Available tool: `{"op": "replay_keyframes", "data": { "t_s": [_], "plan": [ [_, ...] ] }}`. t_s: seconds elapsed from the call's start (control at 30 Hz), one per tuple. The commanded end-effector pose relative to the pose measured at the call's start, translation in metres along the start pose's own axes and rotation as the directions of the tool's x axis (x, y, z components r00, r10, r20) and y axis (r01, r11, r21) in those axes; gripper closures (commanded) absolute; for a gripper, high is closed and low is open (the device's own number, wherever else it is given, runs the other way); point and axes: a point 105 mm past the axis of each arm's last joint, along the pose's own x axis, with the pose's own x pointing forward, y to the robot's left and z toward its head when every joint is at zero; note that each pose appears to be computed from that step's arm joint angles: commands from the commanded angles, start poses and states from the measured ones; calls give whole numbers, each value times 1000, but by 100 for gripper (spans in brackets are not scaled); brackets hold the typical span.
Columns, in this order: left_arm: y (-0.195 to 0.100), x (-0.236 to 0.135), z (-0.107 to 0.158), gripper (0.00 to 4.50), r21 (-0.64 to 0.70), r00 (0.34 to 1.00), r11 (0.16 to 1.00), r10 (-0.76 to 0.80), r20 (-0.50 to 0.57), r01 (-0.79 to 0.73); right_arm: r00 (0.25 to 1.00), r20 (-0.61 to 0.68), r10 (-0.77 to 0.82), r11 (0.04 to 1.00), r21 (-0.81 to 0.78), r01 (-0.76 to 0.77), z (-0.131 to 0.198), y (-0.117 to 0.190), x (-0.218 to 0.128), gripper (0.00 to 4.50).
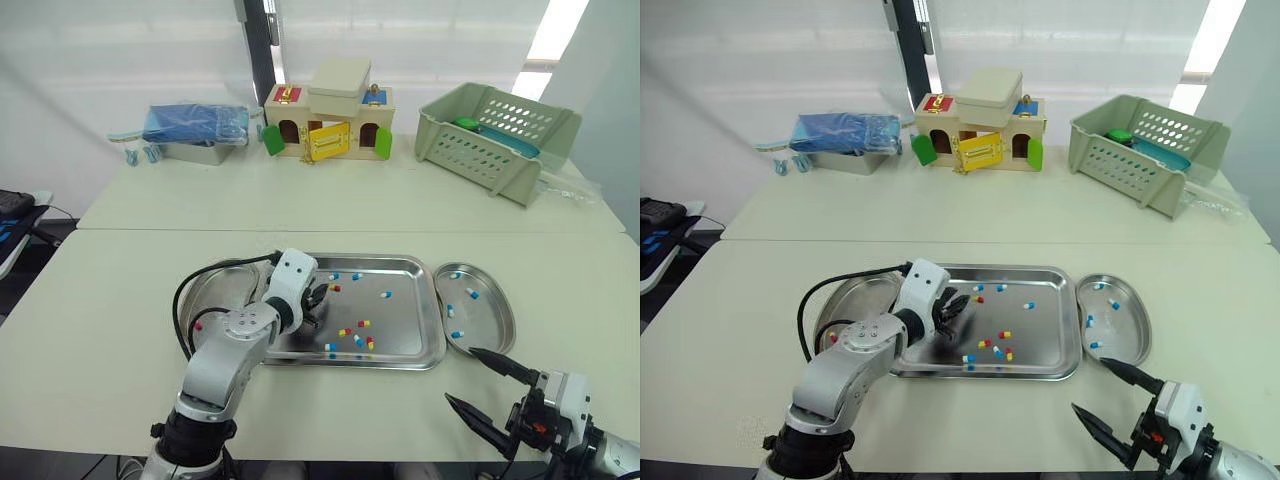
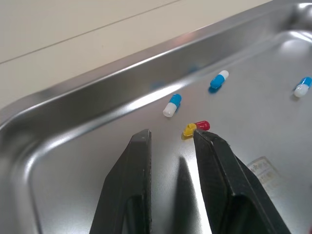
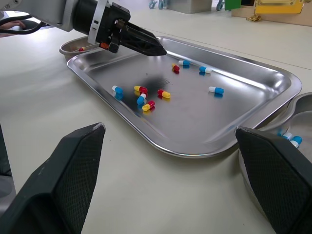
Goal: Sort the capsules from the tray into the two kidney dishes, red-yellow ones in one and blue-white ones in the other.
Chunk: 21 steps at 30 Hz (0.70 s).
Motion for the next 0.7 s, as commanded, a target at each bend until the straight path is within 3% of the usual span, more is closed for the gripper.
{"op": "replay_keyframes", "data": {
  "t_s": [0.03,0.33,0.43,0.6,0.7],
  "plan": [
    [0,-10,12,317,18,998,1000,8,65,-9,1000,17,2,1000,-20,-2,8,-2,-1,0],
    [-15,-1,9,317,20,997,997,-71,38,70,1000,19,9,1000,-16,-9,9,0,3,0],
    [-19,3,10,260,21,996,996,-84,38,84,1000,19,7,1000,-17,-7,11,1,4,0],
    [-17,12,8,105,-13,998,998,-67,13,67,1000,14,5,1000,-17,-4,13,2,4,0],
    [-16,15,5,105,-27,998,997,-69,-14,68,1000,9,5,1000,-19,-5,13,1,3,0]
  ]
}}
